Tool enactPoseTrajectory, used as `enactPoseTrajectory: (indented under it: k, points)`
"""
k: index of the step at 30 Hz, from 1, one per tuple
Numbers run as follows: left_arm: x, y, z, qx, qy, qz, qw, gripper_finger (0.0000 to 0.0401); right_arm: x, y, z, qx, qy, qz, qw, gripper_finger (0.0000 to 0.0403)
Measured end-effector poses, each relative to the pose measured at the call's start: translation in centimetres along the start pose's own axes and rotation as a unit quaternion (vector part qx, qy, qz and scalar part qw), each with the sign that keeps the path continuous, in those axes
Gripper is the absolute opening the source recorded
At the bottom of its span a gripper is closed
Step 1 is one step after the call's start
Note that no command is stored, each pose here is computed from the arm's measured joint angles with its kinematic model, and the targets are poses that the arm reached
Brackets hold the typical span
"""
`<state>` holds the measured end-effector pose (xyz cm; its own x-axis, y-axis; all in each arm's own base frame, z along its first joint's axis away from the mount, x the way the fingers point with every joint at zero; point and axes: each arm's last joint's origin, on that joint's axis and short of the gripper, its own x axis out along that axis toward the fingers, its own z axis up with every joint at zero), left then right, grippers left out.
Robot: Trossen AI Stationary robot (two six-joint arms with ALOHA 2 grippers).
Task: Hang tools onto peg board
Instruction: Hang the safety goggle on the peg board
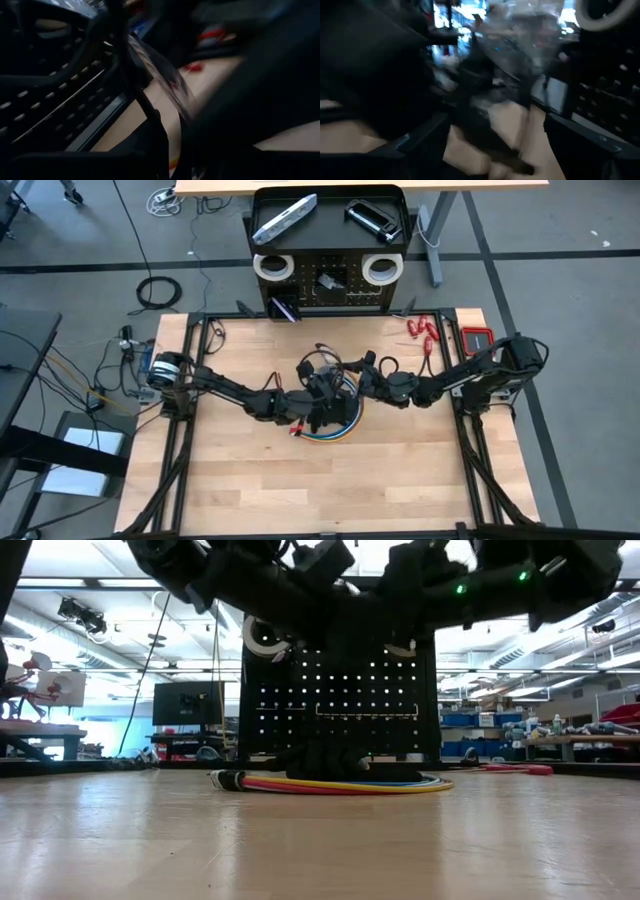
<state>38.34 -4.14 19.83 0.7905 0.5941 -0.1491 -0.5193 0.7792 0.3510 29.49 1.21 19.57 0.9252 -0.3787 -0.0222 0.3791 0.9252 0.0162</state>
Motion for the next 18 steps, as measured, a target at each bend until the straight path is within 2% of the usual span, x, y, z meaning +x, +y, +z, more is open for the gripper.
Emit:
enactPoseTrajectory:
  k: [4, 10, 15, 18]
  points:
    - [0.14, 0.13, 0.28, -0.007, -0.012, -0.006, 1.000, 0.0099, 0.24, -0.47, -0.02, 0.013, 0.000, -0.007, 1.000, 0.0302]
    - [0.36, 0.41, 0.39, -0.006, -0.019, -0.005, 1.000, 0.0104, 0.32, -0.69, 0.06, 0.027, -0.004, -0.021, 0.999, 0.0240]
    - [0.37, 0.50, 0.40, -0.006, -0.014, 0.012, 1.000, 0.0117, 0.37, -0.70, 0.05, 0.051, -0.004, -0.023, 0.998, 0.0185]
    - [-0.09, 0.83, 0.94, -0.005, -0.011, 0.004, 1.000, 0.0128, 0.38, -0.72, 0.18, 0.067, -0.008, -0.015, 0.998, 0.0161]
